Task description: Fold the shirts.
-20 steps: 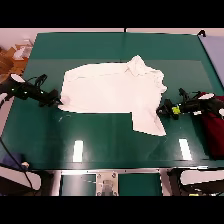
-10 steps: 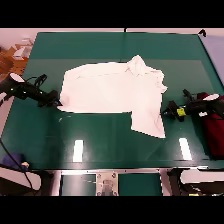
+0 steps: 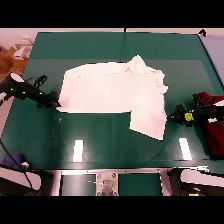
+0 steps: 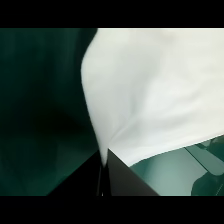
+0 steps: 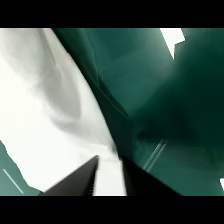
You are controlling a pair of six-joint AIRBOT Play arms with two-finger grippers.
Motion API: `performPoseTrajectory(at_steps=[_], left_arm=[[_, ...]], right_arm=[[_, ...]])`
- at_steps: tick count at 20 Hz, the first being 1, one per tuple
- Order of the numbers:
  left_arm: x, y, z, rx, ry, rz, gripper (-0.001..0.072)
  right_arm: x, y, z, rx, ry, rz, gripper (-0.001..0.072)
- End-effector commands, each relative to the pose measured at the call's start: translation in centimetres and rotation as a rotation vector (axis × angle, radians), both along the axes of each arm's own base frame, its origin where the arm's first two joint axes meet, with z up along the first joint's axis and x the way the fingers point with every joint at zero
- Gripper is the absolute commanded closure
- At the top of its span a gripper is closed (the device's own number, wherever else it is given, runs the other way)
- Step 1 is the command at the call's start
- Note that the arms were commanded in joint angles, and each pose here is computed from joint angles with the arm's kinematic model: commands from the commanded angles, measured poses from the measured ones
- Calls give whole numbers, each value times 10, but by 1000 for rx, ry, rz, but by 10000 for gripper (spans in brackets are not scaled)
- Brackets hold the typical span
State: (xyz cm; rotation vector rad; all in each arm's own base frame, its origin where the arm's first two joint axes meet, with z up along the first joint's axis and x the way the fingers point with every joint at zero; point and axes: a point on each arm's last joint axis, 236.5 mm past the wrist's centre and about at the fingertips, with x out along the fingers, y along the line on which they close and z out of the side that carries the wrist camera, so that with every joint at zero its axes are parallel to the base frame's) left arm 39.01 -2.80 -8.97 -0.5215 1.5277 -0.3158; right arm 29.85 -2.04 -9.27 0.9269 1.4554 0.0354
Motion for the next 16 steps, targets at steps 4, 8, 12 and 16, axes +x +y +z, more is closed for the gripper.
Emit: performPoseTrajectory(at_steps=[4, 8, 12, 16], left_arm=[[-2, -1, 1, -6, 5, -4, 685], [0, 0, 1, -3, 0, 1, 685], [2, 0, 0, 0, -2, 16, 686], [4, 0, 1, 0, -5, 22, 686]], right_arm=[[35, -26, 10, -84, -106, -58, 322], [55, -26, 3, -39, -115, -62, 333], [53, -13, -18, 6, -73, -37, 418], [61, 0, -25, 36, -86, -33, 422]])
